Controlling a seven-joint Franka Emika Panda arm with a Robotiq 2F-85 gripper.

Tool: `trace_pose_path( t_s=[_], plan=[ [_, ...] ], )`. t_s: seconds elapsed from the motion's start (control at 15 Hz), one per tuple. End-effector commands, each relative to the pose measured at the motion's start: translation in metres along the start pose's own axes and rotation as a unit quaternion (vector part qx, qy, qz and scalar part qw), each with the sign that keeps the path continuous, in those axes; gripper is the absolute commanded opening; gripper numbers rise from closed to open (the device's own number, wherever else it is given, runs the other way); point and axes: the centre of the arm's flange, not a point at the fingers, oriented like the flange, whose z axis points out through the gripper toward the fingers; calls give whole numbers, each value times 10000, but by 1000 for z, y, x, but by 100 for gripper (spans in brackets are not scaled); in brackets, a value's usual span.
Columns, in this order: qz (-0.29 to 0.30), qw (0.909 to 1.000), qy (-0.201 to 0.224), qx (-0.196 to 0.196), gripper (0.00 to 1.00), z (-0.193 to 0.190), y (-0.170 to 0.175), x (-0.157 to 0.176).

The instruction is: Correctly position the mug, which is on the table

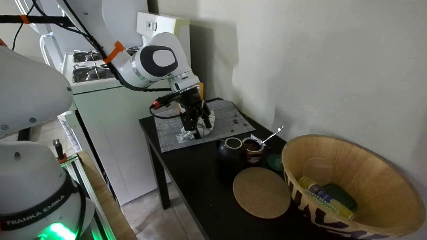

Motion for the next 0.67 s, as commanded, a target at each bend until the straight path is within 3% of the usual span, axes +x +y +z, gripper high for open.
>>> trace_pose_path(
  t_s=[0.0, 0.27, 0.6],
  plan=[
    [416, 9981, 427, -146, 100, 24, -22, 6],
    [587, 9962, 635, -83, 100, 43, -42, 16],
    [692, 9946, 774, -65, 100, 65, -69, -2]
  ],
)
